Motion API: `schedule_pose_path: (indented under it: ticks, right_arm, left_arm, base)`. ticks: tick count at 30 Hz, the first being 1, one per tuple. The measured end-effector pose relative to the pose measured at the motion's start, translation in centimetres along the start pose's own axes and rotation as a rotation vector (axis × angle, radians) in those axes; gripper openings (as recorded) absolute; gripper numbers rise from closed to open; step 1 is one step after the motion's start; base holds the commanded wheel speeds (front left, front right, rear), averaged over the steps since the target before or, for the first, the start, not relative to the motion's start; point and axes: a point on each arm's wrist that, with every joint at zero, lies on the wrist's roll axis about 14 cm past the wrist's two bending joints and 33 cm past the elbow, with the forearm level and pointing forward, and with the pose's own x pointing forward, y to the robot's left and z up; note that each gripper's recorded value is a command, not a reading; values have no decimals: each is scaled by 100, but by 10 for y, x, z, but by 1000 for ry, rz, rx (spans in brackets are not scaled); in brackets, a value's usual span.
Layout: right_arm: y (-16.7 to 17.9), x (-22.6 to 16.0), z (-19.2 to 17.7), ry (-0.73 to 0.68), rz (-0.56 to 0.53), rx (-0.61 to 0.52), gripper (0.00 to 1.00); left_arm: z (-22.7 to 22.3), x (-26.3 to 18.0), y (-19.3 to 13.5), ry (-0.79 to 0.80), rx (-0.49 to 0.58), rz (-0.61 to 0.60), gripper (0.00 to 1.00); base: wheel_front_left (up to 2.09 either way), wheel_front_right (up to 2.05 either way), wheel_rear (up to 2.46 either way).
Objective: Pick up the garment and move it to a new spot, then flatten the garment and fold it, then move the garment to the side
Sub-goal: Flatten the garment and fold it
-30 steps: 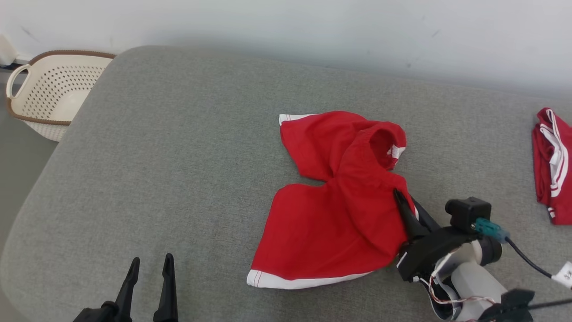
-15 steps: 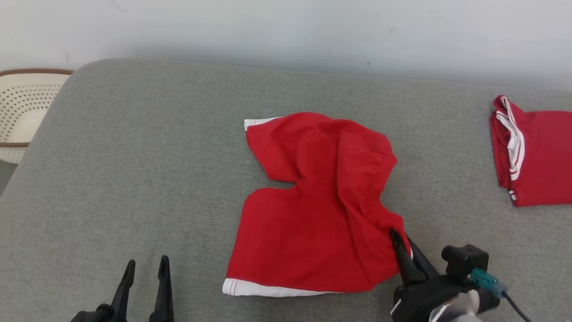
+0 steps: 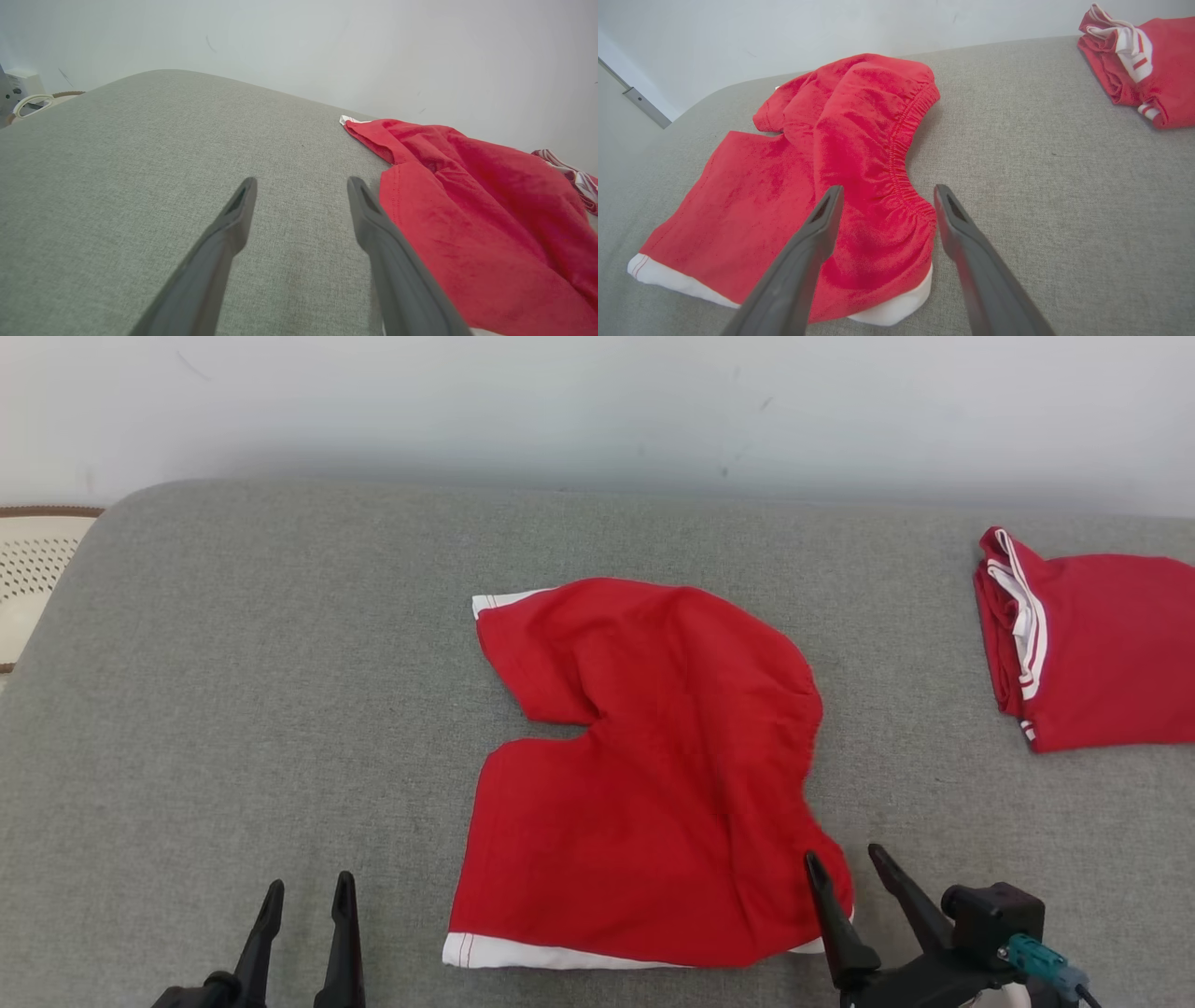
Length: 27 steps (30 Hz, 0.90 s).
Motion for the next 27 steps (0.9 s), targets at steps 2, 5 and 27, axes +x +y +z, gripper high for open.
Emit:
schedule_pose_path:
  ticks: [2, 5, 27]
  right_arm:
    - [-1, -1, 8, -23, -4, -10, 100]
    - [-6, -2, 17, -50, -17, -27, 100]
    - [-57, -22, 27, -105, -154, -78, 100]
  left_arm:
    - [1, 0, -1, -3, -1, -4, 100]
    - [2, -2, -1, -5, -3, -3, 100]
    - [8, -11, -3, -22, -2, -12, 100]
  base:
    - [0, 0, 0]
    - [0, 0, 0]
    - [0, 0, 0]
